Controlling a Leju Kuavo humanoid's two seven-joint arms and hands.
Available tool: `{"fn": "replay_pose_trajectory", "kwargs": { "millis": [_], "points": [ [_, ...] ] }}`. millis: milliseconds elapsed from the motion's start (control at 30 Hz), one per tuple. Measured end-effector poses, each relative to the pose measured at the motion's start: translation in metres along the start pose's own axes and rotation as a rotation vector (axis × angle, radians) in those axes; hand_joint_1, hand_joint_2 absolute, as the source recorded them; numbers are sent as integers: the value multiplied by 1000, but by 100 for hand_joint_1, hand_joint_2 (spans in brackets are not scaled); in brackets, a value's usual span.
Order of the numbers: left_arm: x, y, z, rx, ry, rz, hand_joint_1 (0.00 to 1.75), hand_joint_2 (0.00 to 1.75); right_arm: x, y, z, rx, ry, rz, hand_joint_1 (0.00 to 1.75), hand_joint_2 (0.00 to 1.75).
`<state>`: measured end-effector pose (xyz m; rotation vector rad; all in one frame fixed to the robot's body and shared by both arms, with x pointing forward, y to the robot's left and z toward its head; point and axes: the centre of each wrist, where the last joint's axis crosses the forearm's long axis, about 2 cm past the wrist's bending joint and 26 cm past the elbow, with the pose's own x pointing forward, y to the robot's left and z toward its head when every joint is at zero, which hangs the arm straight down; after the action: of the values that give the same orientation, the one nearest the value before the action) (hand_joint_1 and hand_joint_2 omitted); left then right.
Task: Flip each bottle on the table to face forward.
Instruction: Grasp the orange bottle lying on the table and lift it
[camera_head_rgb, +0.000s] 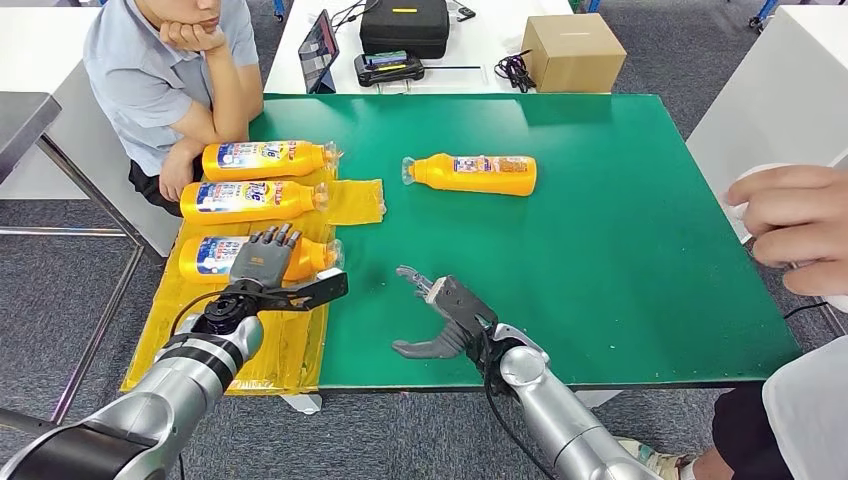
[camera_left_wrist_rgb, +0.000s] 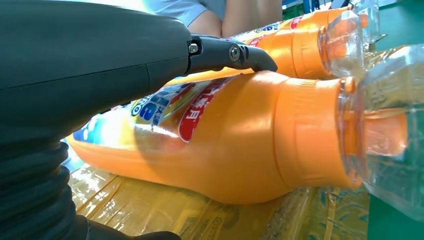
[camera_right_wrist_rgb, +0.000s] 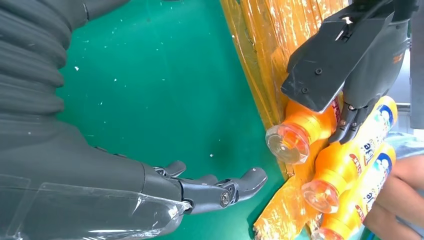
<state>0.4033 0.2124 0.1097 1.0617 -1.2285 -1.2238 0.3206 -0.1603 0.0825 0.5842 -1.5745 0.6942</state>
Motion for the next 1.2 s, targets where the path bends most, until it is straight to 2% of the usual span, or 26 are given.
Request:
{"fn": "replay_pose_trajectory", "kwargs": {
  "millis": [300,400,500,600,733,967,1100,1200],
  "points": [
    [1,0,0,23,-14,14,0,175,-1,0,1,-1,6,3,0,175],
    [4,-3,4,66,-54,62,0,175,-3,1,3,-11,11,3,0,175],
    [14,-12,18,210,-138,187,0,175,-11,6,12,-43,23,-1,0,175],
    [27,-22,39,340,-180,283,0,175,-20,12,25,-66,38,-3,0,175],
    [39,-25,62,424,-240,328,0,175,-27,16,36,-79,50,-10,0,175],
    [49,-17,80,535,-336,414,0,175,-30,20,43,-90,56,-7,0,175],
    [54,-17,90,580,-310,630,0,175,-28,23,49,-118,33,28,0,0],
    [57,-17,96,580,-285,772,0,175,-26,24,54,-141,16,49,0,0]
  ]
}}
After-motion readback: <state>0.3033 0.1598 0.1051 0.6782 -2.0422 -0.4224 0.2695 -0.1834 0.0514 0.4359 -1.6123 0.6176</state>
